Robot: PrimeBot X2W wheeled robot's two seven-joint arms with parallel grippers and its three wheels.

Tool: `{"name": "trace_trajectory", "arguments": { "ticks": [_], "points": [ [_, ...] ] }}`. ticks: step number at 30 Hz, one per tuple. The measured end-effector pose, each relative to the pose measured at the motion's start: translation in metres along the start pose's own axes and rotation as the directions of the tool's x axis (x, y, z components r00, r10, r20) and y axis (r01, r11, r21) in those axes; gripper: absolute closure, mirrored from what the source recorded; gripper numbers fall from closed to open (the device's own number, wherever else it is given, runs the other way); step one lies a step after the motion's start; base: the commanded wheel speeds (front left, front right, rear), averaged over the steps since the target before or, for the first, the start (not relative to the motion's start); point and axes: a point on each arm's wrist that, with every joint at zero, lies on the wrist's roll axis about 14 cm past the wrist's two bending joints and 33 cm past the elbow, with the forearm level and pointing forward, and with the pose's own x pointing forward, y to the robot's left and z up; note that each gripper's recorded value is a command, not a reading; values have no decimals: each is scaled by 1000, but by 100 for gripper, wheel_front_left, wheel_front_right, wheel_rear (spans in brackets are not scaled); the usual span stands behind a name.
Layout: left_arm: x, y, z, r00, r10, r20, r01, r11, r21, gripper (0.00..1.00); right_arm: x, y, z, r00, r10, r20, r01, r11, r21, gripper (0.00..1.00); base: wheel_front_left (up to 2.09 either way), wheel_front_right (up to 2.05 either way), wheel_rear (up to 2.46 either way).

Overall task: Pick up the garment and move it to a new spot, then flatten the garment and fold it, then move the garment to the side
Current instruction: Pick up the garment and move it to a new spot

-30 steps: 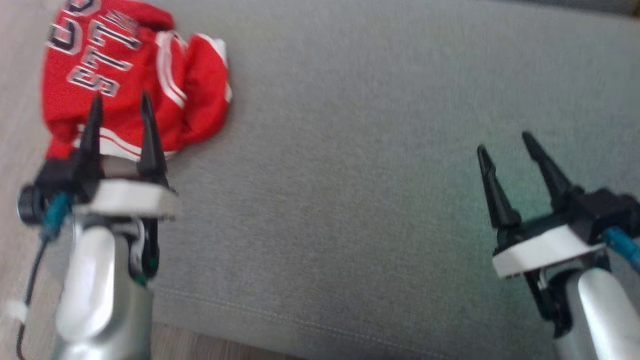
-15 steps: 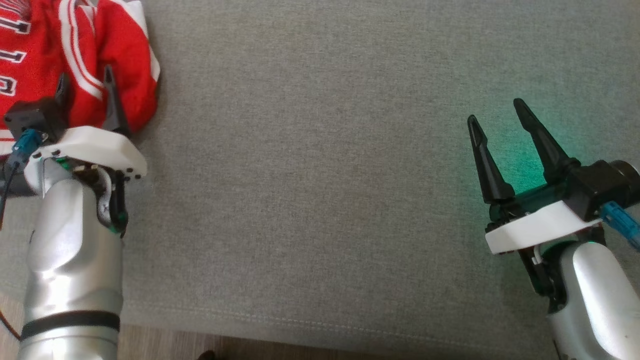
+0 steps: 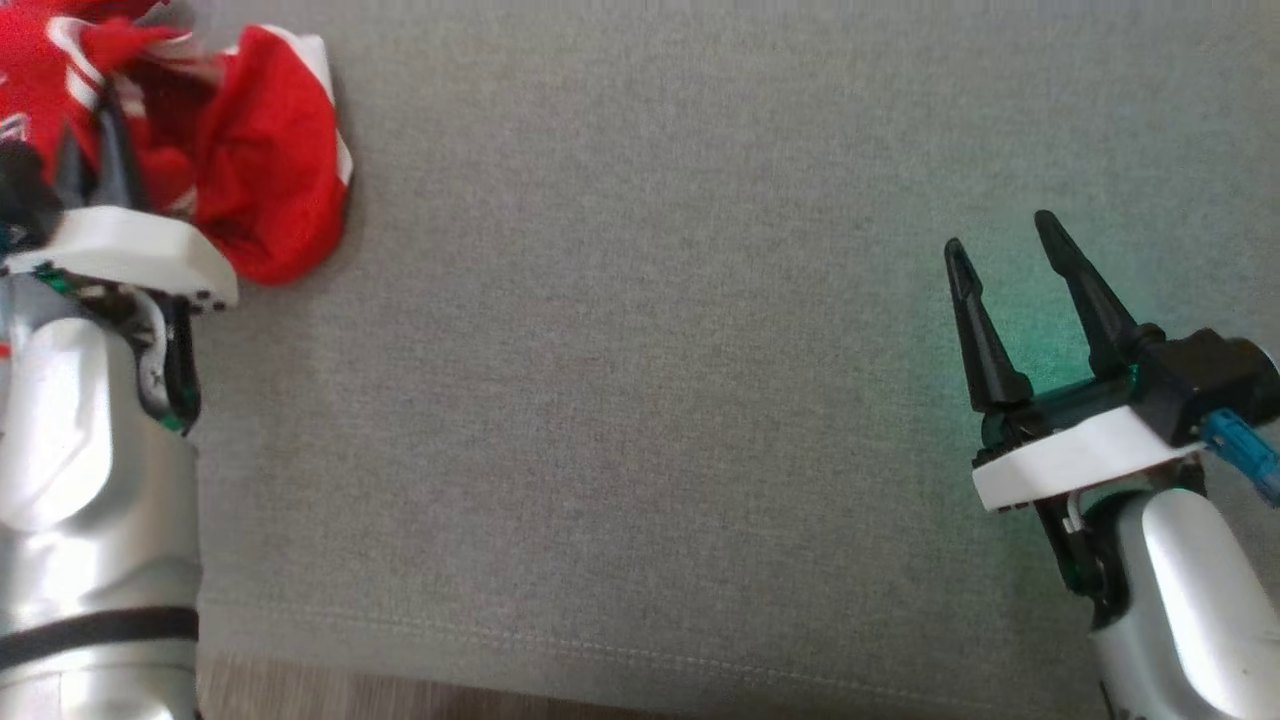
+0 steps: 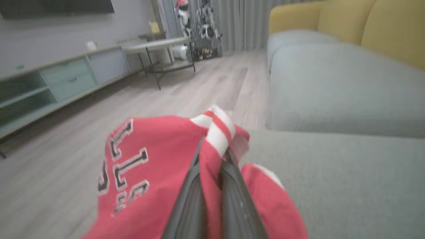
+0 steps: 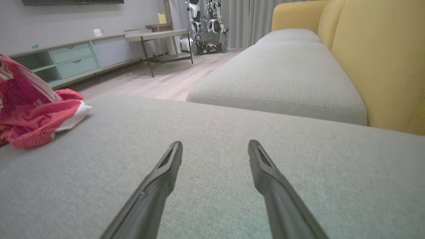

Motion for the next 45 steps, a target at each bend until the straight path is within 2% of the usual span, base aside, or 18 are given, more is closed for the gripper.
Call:
{"name": "trace_trajectory", "arguments": {
  "ticks": [4,10,13,18,25,29,32,33,37,45],
  "points": [
    [-16,8,52,987,15,161,-14,1000,-10,100,-7,5,15,999,-12,41,12,1000,5,0,0,0,0],
    [-62,16,94,953,13,302,-8,1000,-20,100,-32,13,23,998,-41,53,40,999,20,0,0,0,0],
    [-89,14,99,946,19,325,-5,999,-45,100,-46,18,31,996,-56,73,54,998,23,0,0,0,0],
    [-125,6,89,959,8,285,16,997,-82,100,-70,16,36,991,-98,86,96,995,26,0,0,0,0],
    [-154,-34,95,957,-111,269,141,985,-96,100,-101,5,43,980,-172,100,170,985,35,0,0,0,0],
    [-156,-78,100,933,-238,271,273,957,-101,100,-114,-3,53,969,-213,125,210,977,38,0,0,0,0],
    [-156,-120,104,892,-358,277,396,913,-96,100,-125,-13,55,958,-255,132,251,967,44,0,0,0,0],
    [-154,-151,111,848,-442,294,484,871,-84,100,-134,-21,55,948,-289,134,285,957,48,0,0,0,0],
    [-154,-217,130,733,-590,338,642,764,-58,100,-154,-39,53,921,-365,132,361,931,58,0,0,0,0],
    [-185,-343,150,442,-814,378,879,476,-4,100,-198,-77,50,840,-528,125,521,849,81,0,0,0,0]
  ]
}}
